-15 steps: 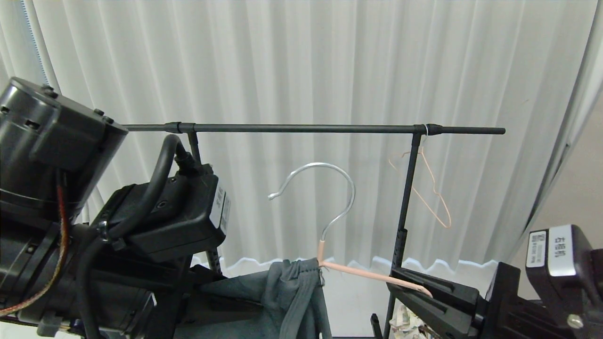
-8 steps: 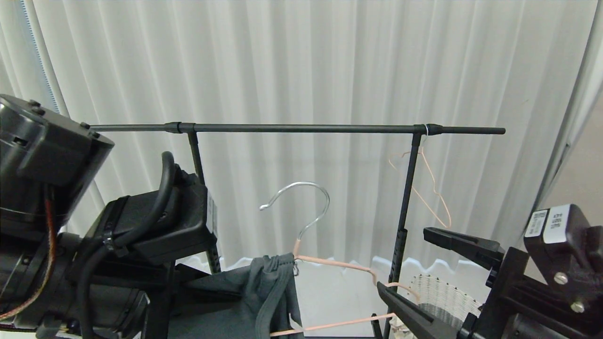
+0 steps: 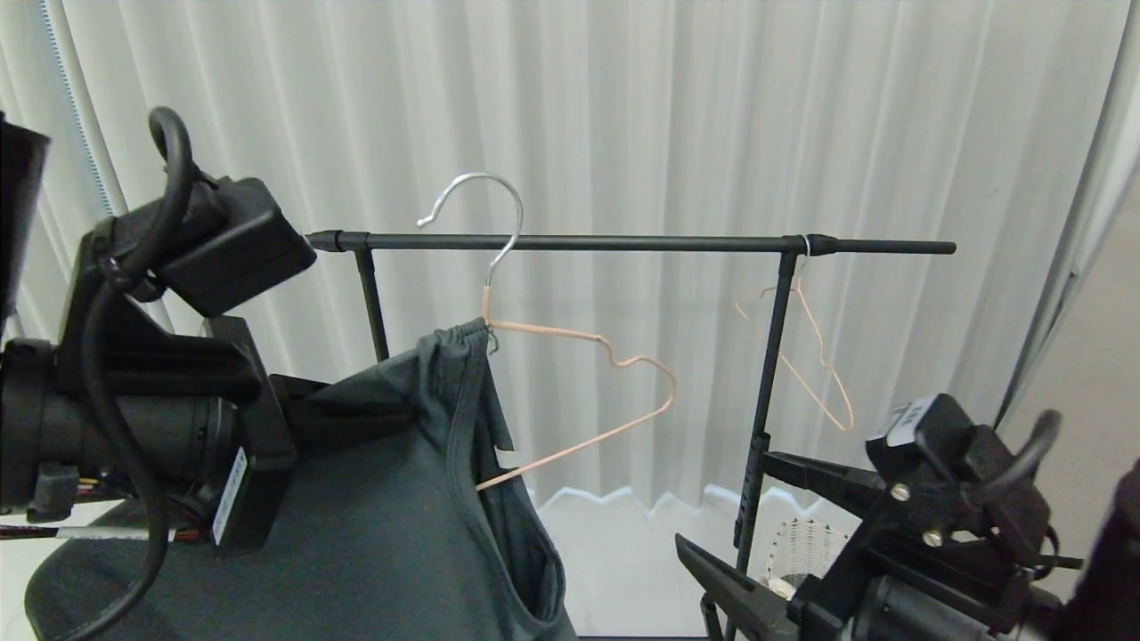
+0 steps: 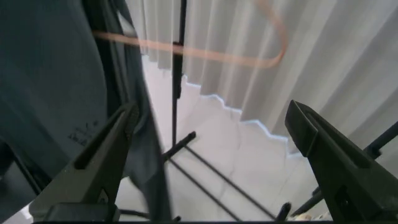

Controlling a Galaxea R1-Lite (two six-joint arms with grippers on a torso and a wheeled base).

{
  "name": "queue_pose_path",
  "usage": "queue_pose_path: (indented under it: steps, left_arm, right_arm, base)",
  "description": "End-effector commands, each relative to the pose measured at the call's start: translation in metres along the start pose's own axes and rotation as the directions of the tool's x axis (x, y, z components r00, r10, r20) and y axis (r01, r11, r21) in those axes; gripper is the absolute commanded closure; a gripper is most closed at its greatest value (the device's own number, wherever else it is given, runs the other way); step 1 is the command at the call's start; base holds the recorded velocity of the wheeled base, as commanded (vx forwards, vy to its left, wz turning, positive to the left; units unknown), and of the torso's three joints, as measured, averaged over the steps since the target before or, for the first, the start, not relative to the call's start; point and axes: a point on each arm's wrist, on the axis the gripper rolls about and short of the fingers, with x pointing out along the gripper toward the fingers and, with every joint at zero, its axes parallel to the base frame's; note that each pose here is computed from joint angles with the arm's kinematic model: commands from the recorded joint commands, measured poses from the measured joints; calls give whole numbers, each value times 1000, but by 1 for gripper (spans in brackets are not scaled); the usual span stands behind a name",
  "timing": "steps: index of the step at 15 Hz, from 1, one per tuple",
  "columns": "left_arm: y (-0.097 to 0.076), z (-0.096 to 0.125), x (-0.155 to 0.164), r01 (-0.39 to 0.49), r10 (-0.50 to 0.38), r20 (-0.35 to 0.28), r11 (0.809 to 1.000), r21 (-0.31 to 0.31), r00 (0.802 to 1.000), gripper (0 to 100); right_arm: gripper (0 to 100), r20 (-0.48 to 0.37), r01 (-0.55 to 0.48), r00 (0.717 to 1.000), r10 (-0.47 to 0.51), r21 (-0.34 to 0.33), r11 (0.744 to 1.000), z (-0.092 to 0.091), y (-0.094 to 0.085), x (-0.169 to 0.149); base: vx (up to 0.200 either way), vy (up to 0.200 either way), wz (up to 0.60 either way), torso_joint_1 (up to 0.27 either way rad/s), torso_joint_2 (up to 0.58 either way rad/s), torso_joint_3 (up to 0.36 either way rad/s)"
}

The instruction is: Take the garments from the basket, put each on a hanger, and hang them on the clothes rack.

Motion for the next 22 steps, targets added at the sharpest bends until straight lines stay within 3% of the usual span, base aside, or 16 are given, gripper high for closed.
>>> queue_pose_path:
  steps: [1, 4, 6, 16, 19, 22]
  left_arm:
    - [1, 7, -5, -12, 12, 35, 1000, 2, 999, 100]
    - [-1, 11, -5, -4, 3, 65, 1000, 18, 998, 100]
    - [-4, 13, -3, 8, -11, 76, 1000, 29, 997, 100]
    - [-3, 16, -2, 2, -5, 108, 1000, 28, 994, 100]
    - [-4, 14, -3, 2, -5, 105, 1000, 22, 994, 100]
    - [-6, 9, -6, 6, -8, 100, 1000, 21, 995, 100]
  right_arm:
    - [0, -74, 1, 997, 1, 25, 1000, -1, 10, 24]
    - [0, -140, 24, 990, -9, 109, 994, 12, 25, 59]
    - [0, -176, 39, 984, -15, 131, 991, 11, 32, 80]
    - [0, -307, 77, 950, -49, 80, 994, -31, 36, 109]
    - [0, -393, 160, 910, -136, 30, 987, -46, 19, 103]
    - [0, -397, 353, 860, -320, 9, 936, -41, -27, 96]
  base:
    - [0, 0, 0, 0, 0, 0]
    - [0, 0, 0, 0, 0, 0]
    - [0, 0, 0, 0, 0, 0]
    - [0, 0, 0, 0, 0, 0]
    - [0, 0, 0, 0, 0, 0]
    - [0, 0, 0, 0, 0, 0]
